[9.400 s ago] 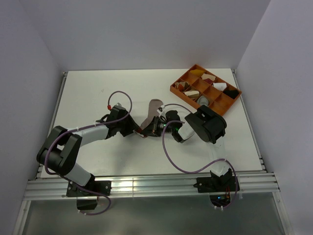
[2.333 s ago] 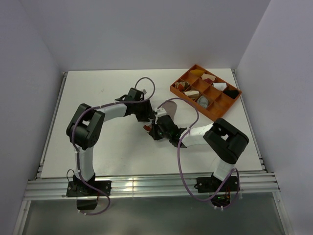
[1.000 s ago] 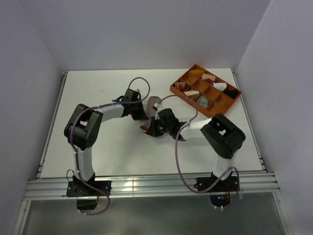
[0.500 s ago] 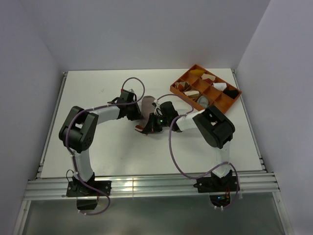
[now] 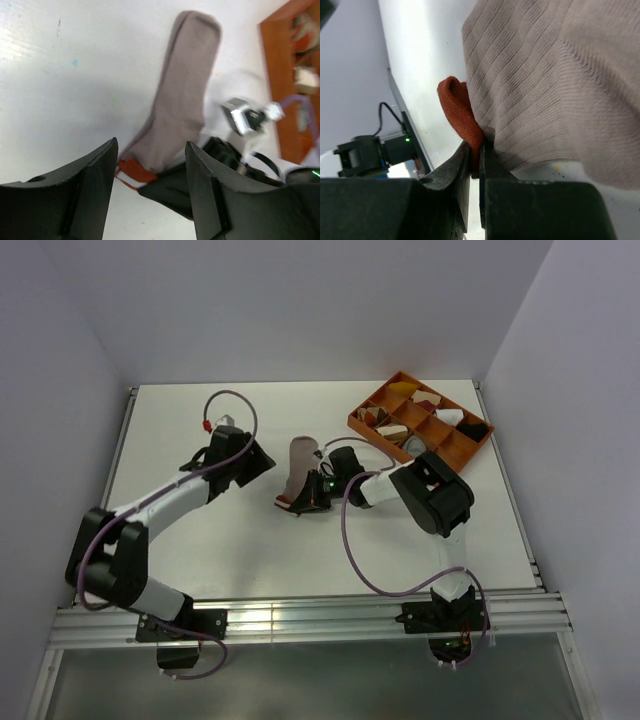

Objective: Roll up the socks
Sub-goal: Roll the sock at the center of the board.

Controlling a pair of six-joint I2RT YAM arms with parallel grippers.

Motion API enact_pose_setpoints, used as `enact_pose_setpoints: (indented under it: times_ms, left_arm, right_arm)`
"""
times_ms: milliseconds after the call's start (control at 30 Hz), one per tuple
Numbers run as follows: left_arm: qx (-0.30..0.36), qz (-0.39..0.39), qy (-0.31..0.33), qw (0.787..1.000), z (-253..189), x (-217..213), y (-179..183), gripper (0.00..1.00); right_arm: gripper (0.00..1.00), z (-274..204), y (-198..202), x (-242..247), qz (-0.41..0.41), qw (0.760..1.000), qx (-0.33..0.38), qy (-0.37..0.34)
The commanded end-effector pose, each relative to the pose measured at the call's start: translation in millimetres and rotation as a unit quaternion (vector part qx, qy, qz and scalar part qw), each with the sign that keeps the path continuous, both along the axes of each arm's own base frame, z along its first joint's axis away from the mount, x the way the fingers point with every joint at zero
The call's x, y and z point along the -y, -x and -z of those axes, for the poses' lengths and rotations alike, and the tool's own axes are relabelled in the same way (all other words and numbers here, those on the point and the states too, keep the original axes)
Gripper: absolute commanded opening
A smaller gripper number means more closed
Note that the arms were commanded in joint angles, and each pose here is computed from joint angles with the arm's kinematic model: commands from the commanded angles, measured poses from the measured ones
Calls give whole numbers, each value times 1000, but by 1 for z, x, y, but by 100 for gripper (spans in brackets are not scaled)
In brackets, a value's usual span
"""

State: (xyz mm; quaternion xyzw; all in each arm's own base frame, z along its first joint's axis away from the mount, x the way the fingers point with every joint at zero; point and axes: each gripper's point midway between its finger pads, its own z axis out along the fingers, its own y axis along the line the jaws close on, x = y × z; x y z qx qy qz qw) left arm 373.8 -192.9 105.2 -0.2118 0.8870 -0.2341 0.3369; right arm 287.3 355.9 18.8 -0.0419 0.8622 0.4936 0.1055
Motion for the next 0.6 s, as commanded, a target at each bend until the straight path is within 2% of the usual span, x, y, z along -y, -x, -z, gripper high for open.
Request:
enact_pose_setpoints:
  times_ms: [0,167,233,567]
  left_arm:
    - [-10,-41,54,998,1,-7,27,61]
    - [-12,-46,126,991,19,2,54,60]
    - [-26,-52,136,989,33,1,64,59]
    - [-15,-54,151,987,48,17,64,56]
  right_arm:
    - [0,31,11,11,23,998,-59,23]
    - [0,31,11,9,30,997,-71,5]
    - [0,32,10,9,37,996,-76,7]
    - [1,39,12,10,52,994,-94,7]
